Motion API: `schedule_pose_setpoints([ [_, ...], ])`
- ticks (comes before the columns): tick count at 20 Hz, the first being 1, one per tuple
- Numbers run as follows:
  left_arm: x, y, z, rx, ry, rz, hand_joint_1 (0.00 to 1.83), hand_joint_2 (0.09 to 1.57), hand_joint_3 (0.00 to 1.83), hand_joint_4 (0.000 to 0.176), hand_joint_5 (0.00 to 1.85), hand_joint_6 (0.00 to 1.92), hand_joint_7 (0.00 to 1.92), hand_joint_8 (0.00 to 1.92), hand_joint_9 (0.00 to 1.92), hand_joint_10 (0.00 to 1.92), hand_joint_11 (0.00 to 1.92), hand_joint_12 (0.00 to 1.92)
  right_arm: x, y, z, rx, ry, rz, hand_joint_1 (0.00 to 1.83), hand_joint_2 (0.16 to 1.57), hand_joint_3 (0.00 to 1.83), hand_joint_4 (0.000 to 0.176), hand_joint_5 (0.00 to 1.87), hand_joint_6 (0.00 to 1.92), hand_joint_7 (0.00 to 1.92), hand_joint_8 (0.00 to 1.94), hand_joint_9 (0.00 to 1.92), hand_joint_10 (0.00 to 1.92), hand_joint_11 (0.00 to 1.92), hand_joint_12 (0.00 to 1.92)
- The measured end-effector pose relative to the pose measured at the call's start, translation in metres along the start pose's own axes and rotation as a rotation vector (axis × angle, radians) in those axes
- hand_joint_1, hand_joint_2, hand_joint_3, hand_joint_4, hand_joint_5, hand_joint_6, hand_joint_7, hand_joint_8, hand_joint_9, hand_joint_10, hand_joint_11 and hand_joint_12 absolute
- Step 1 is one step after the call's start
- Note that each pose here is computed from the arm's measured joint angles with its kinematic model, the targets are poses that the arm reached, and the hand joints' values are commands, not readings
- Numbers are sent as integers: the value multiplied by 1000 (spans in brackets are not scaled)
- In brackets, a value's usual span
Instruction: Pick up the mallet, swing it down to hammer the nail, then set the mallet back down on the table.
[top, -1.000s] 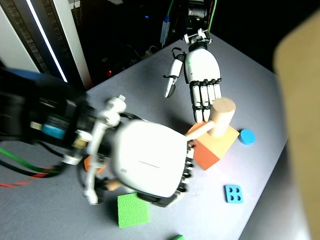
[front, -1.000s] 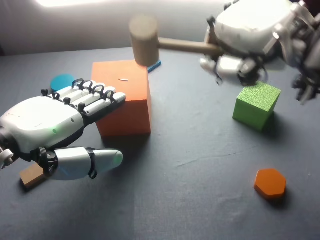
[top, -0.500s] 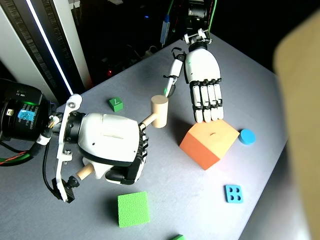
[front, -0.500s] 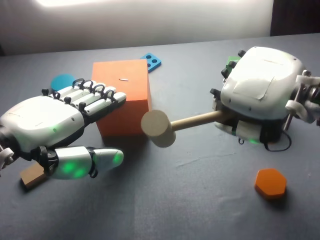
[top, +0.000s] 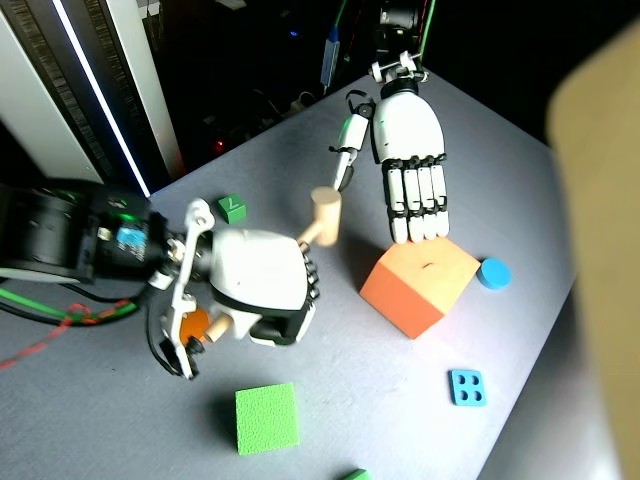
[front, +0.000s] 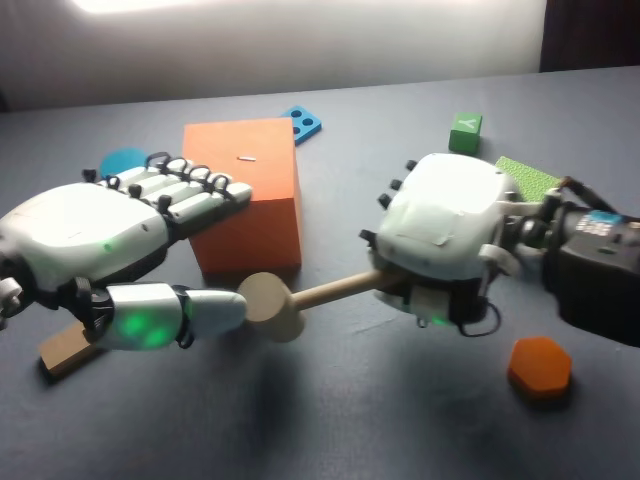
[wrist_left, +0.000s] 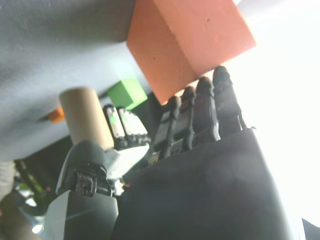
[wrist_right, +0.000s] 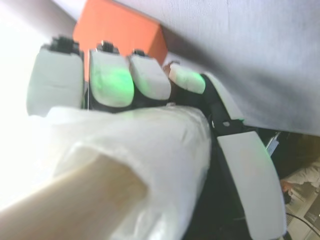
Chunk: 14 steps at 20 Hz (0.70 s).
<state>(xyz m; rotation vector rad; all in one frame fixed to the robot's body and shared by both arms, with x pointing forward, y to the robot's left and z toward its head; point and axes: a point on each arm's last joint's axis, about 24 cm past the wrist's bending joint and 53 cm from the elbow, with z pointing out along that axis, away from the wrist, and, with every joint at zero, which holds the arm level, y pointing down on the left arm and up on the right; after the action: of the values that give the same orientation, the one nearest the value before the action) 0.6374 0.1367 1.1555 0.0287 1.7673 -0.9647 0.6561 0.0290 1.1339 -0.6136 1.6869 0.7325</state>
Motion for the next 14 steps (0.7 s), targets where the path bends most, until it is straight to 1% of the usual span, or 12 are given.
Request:
schedule_pose_setpoints([
  [2, -7, -10, 2, 21, -4, 13, 0, 1254, 0, 0, 42, 11, 22, 6, 0, 0, 0, 0, 7, 3, 11, -8, 14, -12, 481, 1461, 0, 175, 1099, 1921, 1339, 1941, 1405, 1921, 1486, 1921],
  [3, -13, -11, 2, 21, -10, 17, 0, 1259, 1, 0, 61, 17, 37, 11, 5, 2, 0, 0, 9, 4, 15, -9, 16, -15, 500, 1454, 0, 170, 1087, 1921, 1328, 1941, 1393, 1921, 1474, 1921],
  [5, -22, -11, 2, 21, -21, 15, 0, 1259, 1, 0, 54, 13, 33, 9, 0, 0, 0, 0, 10, 2, 20, -7, 15, -25, 496, 1454, 0, 167, 1074, 1921, 1324, 1941, 1388, 1921, 1462, 1921],
  [6, -26, -13, 1, 23, -24, 18, 0, 1260, 2, 0, 49, 9, 23, 4, 0, 0, 0, 0, 12, 0, 22, -4, 13, -35, 489, 1456, 1, 159, 1080, 1921, 1330, 1941, 1400, 1921, 1476, 1921],
  [7, -29, -16, 1, 31, -22, 28, 0, 1260, 2, 0, 49, 9, 23, 4, 0, 0, 0, 0, 14, -2, 23, 0, 15, -34, 489, 1456, 1, 159, 1080, 1921, 1330, 1941, 1400, 1921, 1476, 1921],
  [8, -33, -20, 2, 41, -24, 31, 0, 1258, 1, 0, 53, 11, 28, 5, 0, 0, 0, 0, 15, -2, 23, 0, 16, -33, 362, 1480, 12, 154, 1052, 1921, 1293, 1941, 1367, 1921, 1435, 1921],
  [9, -40, -28, 2, 62, -29, 43, 0, 1257, 0, 0, 7, 0, 3, 0, 0, 0, 0, 0, 18, -1, 24, -2, 17, -35, 287, 1351, 0, 0, 665, 1701, 770, 1804, 759, 1891, 790, 1921],
  [10, -45, -33, 2, 78, -35, 50, 0, 1258, 1, 0, 11, 4, 0, 0, 0, 0, 0, 0, 21, -1, 24, -3, 21, -42, 432, 1273, 0, 0, 526, 1482, 553, 1625, 481, 1735, 392, 1912],
  [11, -46, -36, 2, 88, -36, 53, 0, 1258, 1, 0, 11, 4, 0, 0, 0, 0, 0, 0, 23, 0, 25, -5, 24, -45, 432, 1273, 0, 0, 526, 1482, 553, 1625, 481, 1735, 392, 1912],
  [12, -48, -39, 0, 98, -28, 66, 0, 1258, 1, 0, 25, 10, 0, 0, 0, 0, 0, 0, 30, 1, 26, -7, 35, -39, 539, 1250, 0, 0, 428, 1153, 524, 1266, 488, 1313, 317, 1614],
  [13, -48, -40, -1, 104, -22, 69, 0, 1258, 0, 0, 41, 16, 16, 7, 0, 0, 0, 0, 27, 4, 27, -12, 24, -43, 521, 1315, 4, 0, 384, 754, 500, 787, 450, 933, 220, 1427],
  [14, -51, -42, -2, 111, -22, 74, 0, 1258, 0, 0, 41, 16, 16, 7, 0, 0, 0, 0, 24, 6, 29, -15, 5, -47, 521, 1315, 4, 0, 384, 754, 500, 787, 450, 933, 220, 1427],
])
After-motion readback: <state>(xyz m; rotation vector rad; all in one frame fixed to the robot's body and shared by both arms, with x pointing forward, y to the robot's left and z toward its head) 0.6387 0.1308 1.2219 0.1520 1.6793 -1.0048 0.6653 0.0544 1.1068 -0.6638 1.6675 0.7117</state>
